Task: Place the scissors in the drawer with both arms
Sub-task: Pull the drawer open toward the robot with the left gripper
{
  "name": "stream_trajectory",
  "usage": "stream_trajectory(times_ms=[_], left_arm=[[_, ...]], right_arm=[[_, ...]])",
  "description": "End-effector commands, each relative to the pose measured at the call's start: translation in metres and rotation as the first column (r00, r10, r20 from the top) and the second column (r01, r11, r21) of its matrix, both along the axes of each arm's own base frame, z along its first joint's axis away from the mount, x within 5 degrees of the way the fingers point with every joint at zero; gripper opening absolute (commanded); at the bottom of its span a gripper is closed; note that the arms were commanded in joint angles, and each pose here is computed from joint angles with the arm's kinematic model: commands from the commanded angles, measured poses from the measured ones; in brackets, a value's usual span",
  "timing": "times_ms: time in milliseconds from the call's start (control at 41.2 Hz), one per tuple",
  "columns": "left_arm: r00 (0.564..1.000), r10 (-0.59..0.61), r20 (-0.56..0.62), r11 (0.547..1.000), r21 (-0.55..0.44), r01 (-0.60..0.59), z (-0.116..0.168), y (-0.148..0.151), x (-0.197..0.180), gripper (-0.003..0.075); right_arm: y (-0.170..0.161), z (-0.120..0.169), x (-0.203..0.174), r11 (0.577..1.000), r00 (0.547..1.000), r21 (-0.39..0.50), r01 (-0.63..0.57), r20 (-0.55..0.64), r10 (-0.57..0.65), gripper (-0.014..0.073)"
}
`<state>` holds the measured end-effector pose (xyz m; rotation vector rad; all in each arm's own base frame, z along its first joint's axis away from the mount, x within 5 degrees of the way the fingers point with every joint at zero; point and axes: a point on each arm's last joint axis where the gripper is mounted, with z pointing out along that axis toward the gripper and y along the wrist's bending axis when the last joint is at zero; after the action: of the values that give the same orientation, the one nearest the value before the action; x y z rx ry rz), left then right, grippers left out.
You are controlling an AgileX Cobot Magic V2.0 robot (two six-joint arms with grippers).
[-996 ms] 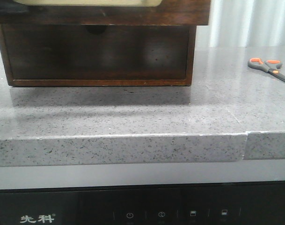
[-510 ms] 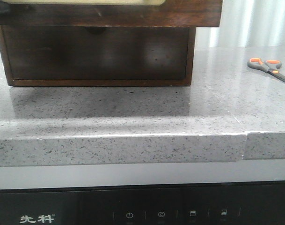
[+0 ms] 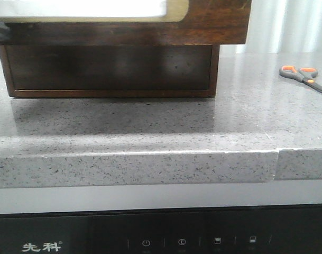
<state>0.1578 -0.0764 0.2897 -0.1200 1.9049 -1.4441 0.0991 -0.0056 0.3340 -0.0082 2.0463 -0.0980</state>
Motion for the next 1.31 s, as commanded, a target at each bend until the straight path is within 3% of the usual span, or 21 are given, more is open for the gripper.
stream_trajectory(times_ms=[0, 243, 510, 680, 777, 947, 1141, 1287], left_arm=[[0.999, -0.007, 0.041, 0.999, -0.036, 0.009, 0.012, -0.001, -0.001, 0.0508], [1.0, -0.029, -0.006, 0.999, 0.018, 0.029, -0.008, -0.002, -0.009, 0.0508], [0.992, -0.097, 0.083, 0.993, 0.071, 0.091, 0.003, -0.004, -0.037, 0.0506], [0.994, -0.085, 0.074, 0.967, 0.246, 0.064, 0.008, 0.001, -0.049, 0.0502], [0.994, -0.075, 0.08, 0.922, 0.385, 0.038, 0.022, 0.007, -0.052, 0.0502], [0.989, -0.012, 0.145, 0.8, 0.595, -0.077, 0.056, 0.021, -0.05, 0.0501], [0.959, 0.033, 0.28, 0.575, 0.78, -0.248, 0.085, 0.043, -0.05, 0.0501], [0.939, -0.016, 0.345, 0.546, 0.79, -0.281, 0.094, 0.038, -0.051, 0.0502]], right_arm=[[-0.001, 0.015, 0.003, 1.0, 0.996, -0.021, 0.003, 0.088, -0.001, 0.0523], [-0.001, 0.015, 0.003, 1.0, 0.996, -0.021, 0.003, 0.088, -0.001, 0.0523], [-0.001, 0.015, 0.003, 1.0, 0.996, -0.021, 0.003, 0.088, -0.001, 0.0523], [-0.001, 0.015, 0.003, 1.0, 0.996, -0.021, 0.003, 0.088, -0.001, 0.0523], [-0.001, 0.015, 0.003, 1.0, 0.996, -0.021, 0.003, 0.088, -0.001, 0.0523], [-0.001, 0.015, 0.003, 1.0, 0.996, -0.021, 0.003, 0.088, -0.001, 0.0523], [-0.001, 0.015, 0.003, 1.0, 0.996, -0.021, 0.003, 0.088, -0.001, 0.0523], [-0.001, 0.015, 0.003, 1.0, 0.996, -0.021, 0.003, 0.088, -0.001, 0.0523]])
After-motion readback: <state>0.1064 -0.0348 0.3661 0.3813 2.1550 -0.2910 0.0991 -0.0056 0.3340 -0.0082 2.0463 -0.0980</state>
